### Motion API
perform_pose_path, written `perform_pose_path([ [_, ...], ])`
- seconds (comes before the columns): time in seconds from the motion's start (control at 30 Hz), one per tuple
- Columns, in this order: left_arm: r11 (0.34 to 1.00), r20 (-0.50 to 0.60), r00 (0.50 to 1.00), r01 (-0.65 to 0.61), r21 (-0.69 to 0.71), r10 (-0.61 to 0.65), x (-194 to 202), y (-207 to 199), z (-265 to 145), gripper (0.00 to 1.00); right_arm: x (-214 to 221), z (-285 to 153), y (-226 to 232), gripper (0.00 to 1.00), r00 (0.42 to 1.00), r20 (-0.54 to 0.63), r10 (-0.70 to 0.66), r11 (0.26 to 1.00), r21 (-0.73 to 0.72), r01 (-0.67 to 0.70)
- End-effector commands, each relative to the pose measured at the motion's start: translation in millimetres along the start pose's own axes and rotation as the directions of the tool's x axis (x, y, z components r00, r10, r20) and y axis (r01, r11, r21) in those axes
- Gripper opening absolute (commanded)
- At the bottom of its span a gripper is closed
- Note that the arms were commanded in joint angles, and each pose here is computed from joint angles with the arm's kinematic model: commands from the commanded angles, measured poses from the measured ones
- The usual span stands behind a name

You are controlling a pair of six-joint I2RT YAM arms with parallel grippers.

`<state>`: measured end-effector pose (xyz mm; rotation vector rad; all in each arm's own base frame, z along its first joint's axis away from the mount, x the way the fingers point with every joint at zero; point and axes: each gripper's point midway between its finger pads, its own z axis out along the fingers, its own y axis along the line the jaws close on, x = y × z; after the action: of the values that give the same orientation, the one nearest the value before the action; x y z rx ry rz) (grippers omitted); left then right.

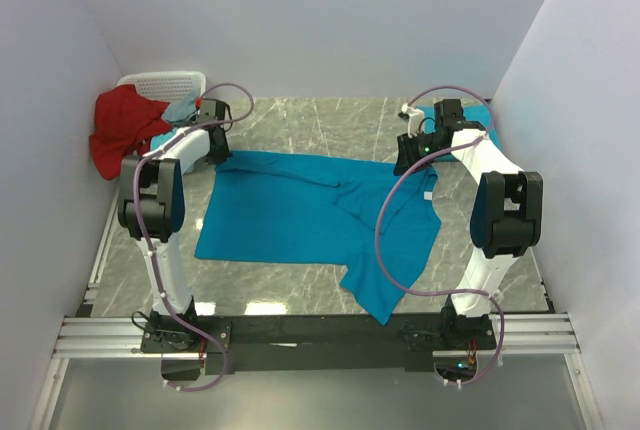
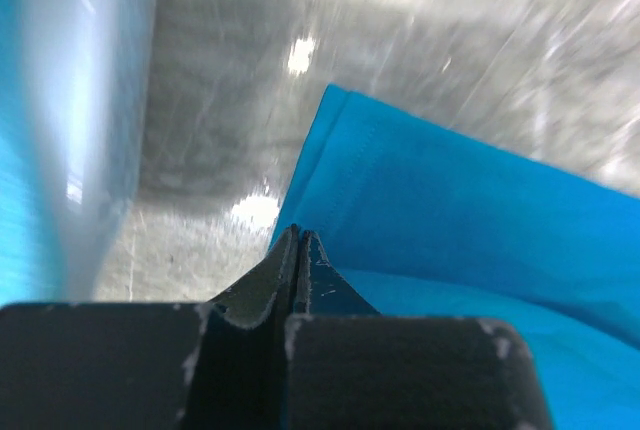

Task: Fold and stack the t-shirts
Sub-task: Fold the tshirt

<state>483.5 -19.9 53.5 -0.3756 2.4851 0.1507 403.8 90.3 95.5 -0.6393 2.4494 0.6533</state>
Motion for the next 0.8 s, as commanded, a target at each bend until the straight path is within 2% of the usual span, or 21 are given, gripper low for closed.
perform_pose_path([
  [0.0, 0.999, 0.057, 0.998, 0.002, 0.039, -0.005, -13.0, -2.3, -18.5, 0.02, -12.2, -9.1, 0.3, 0.35, 0.999, 0.033, -0.027, 1.0, 0.0, 0.027],
  [0.13, 0.998, 0.043, 0.999, -0.014, 0.061, 0.012, -1.2, -1.4, -23.0, 0.16, -11.6, -9.1, 0.6, 0.35, 0.999, 0.031, -0.026, 1.0, -0.001, 0.026],
  [0.23, 0.997, 0.062, 0.998, -0.018, 0.079, 0.013, -0.3, -0.7, -31.7, 0.21, -12.9, -10.1, 1.0, 0.35, 0.999, 0.034, -0.029, 1.0, -0.002, 0.029],
  [0.3, 0.993, 0.109, 0.994, -0.016, 0.113, 0.004, -10.1, -3.3, -46.4, 0.21, -13.4, -11.0, 1.8, 0.35, 0.999, 0.035, -0.03, 1.0, -0.003, 0.03],
  [0.37, 0.993, 0.129, 0.992, -0.013, 0.121, -0.002, -7.2, -0.4, -54.2, 0.3, -13.8, -11.6, 2.1, 0.35, 0.999, 0.038, -0.031, 1.0, -0.002, 0.032],
  [0.4, 0.991, 0.181, 0.983, -0.006, 0.137, -0.019, -18.7, -0.6, -66.9, 0.36, -13.9, -11.6, 2.3, 0.35, 0.999, 0.038, -0.031, 0.999, -0.003, 0.032],
  [0.5, 0.982, 0.218, 0.976, -0.027, 0.188, -0.015, -20.3, -4.9, -80.0, 0.39, -13.8, -11.6, 3.0, 0.35, 0.999, 0.038, -0.031, 1.0, -0.006, 0.031],
  [0.67, 0.952, 0.18, 0.983, -0.086, 0.293, 0.034, -17.5, -26.4, -81.1, 0.46, -14.7, -12.0, 3.2, 0.35, 0.999, 0.04, -0.033, 0.999, -0.007, 0.033],
  [0.77, 0.919, 0.119, 0.983, -0.176, 0.352, 0.143, -3.5, -41.3, -69.8, 0.49, -14.5, -12.3, 3.5, 0.35, 0.999, 0.04, -0.031, 0.999, -0.007, 0.032],
])
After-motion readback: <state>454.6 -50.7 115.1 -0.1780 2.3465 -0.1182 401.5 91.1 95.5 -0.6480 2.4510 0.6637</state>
